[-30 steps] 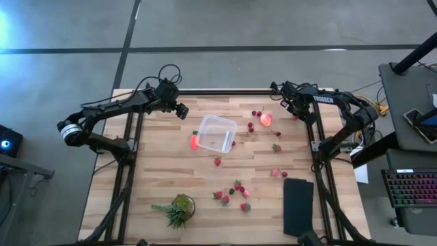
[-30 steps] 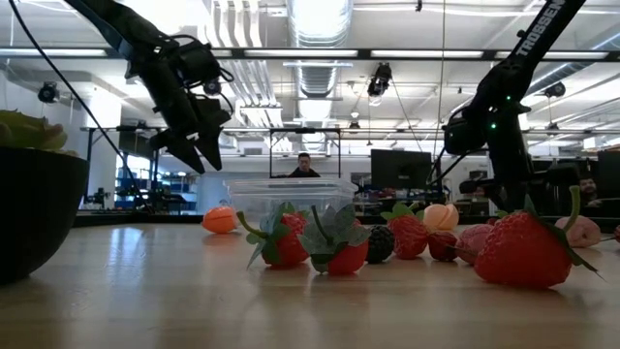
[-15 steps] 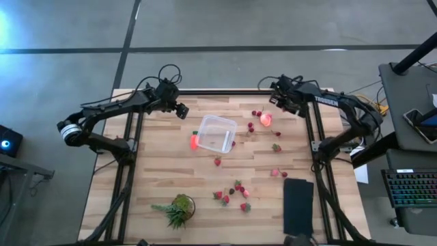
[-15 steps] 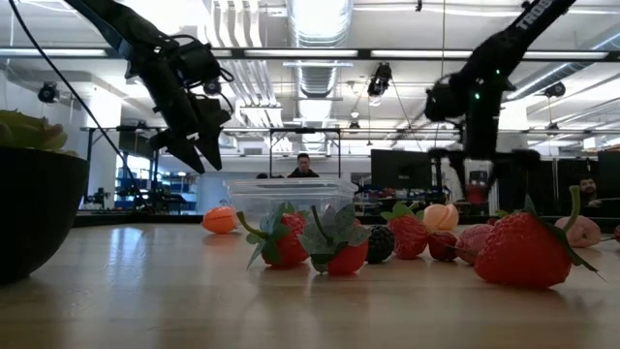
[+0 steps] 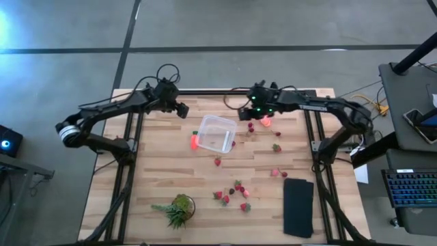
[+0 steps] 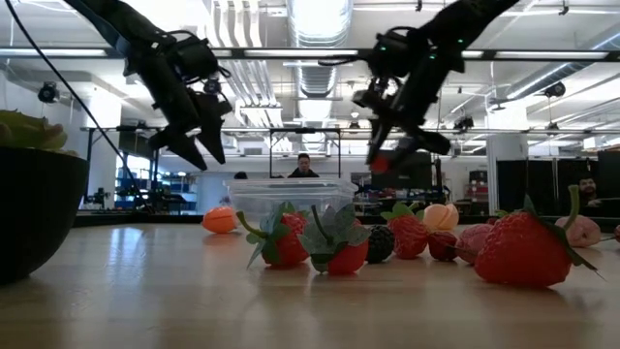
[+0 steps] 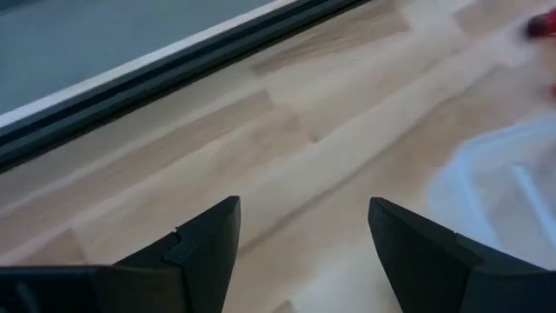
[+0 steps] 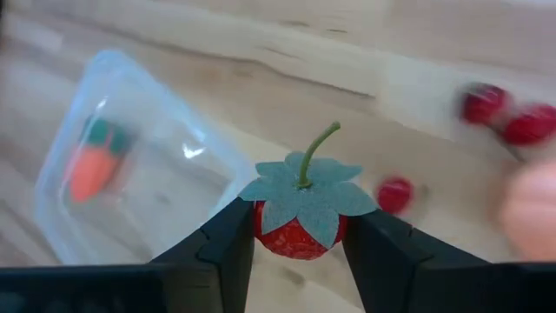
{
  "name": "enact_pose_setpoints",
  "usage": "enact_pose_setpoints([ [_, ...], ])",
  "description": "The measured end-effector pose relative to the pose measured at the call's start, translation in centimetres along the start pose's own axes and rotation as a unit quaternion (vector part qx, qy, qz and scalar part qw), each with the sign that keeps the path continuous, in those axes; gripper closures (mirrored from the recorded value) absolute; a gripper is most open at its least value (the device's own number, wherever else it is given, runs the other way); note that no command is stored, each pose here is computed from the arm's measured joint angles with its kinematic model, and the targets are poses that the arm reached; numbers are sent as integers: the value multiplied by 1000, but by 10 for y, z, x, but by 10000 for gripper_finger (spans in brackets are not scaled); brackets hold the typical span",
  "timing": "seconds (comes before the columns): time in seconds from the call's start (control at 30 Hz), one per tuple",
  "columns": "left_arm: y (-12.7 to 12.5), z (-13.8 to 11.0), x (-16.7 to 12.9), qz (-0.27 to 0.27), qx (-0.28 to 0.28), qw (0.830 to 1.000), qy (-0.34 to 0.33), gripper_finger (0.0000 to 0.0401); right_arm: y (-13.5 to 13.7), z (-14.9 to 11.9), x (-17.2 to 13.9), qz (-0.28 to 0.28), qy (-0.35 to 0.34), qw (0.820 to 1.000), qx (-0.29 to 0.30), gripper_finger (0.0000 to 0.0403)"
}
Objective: Pick and placing Produce into tupperware
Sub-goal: Put the red strawberry into the transparent bin, then put the orange carrot into the transparent bin
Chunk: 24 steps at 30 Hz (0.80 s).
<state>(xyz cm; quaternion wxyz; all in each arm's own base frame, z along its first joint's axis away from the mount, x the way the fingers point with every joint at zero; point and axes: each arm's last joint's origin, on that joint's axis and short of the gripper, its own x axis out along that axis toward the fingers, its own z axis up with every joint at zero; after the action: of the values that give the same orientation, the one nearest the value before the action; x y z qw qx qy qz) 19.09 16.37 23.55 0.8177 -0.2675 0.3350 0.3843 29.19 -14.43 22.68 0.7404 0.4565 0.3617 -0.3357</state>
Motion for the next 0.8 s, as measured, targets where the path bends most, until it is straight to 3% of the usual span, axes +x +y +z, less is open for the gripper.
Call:
enact_pose_setpoints([
  [0.3, -6, 0, -17, -80, -68, 995, 2, 161, 54, 13, 39, 49, 54, 988, -136, 251],
  [0.53, -11, -9, -32, -95, -86, 992, 17, 161, 77, -6, 66, 10, 113, 971, -210, 234],
  [0.8, -20, -22, -50, -122, -105, 987, 18, 161, 95, -20, 66, -21, 81, 956, -281, 187],
])
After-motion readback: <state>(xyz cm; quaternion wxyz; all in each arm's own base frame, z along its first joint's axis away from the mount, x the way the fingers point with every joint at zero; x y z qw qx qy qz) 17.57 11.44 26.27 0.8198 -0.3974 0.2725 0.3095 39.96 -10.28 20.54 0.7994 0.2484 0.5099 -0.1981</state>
